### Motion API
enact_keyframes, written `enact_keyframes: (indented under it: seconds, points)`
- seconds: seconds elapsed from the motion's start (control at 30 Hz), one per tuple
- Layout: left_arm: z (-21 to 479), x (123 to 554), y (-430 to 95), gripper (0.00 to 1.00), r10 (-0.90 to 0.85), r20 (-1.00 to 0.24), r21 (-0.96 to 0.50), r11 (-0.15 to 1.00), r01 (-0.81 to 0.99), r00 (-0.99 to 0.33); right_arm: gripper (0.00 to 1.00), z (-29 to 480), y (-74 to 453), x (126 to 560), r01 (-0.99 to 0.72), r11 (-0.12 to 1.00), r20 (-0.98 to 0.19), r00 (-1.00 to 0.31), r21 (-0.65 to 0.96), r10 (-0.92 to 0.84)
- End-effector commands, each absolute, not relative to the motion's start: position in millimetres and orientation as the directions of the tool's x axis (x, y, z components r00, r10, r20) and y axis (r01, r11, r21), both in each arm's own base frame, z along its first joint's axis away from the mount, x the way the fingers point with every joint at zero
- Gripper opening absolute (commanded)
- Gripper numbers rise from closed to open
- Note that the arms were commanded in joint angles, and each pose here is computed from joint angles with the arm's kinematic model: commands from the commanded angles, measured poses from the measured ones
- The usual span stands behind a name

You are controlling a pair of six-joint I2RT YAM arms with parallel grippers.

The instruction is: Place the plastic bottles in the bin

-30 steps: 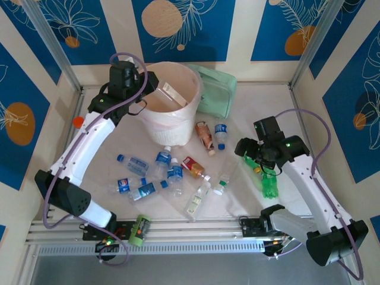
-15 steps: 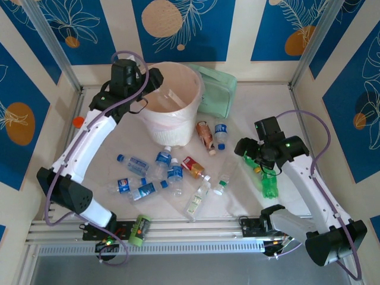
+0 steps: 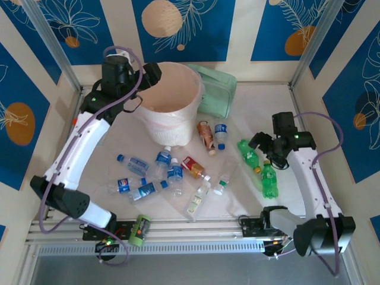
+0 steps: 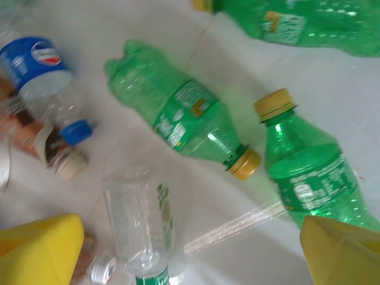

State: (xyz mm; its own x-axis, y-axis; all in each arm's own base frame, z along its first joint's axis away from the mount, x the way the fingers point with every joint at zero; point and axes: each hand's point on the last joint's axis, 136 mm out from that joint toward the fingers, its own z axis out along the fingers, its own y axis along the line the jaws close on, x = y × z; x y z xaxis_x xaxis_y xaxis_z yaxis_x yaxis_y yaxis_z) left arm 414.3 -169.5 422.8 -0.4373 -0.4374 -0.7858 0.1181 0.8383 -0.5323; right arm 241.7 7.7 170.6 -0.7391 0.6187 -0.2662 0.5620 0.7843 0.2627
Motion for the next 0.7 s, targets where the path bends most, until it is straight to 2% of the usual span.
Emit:
enact_keyframes:
  seconds: [0.0,0.17,0.43,0.67]
  points:
    - [446.9,380.7,-155.4,0.84,-0.406,-0.824,-0.501,0.848,0.175,-0.394,0.95,162.7,-2.9,245.6,0.608,0.739,-0.207,-0.714,0.290,0.668]
    - [425.0,343.3,-149.6,0.78,-0.405,-0.798,-0.527,0.828,0.192,-0.446,0.94,136.0,-29.0,233.0,0.724,0.654,-0.144,-0.639,0.221,0.756]
    - [375.8,296.3,-153.7,0.73,-0.404,-0.709,-0.605,0.770,0.204,-0.578,0.93,105.6,-37.0,216.0,0.774,0.614,-0.064,-0.612,0.154,0.788]
    - [353.9,285.8,-158.2,0.71,-0.422,-0.655,-0.652,0.734,0.187,-0.627,0.95,120.9,-49.5,237.1,0.761,0.629,-0.155,-0.610,0.158,0.777]
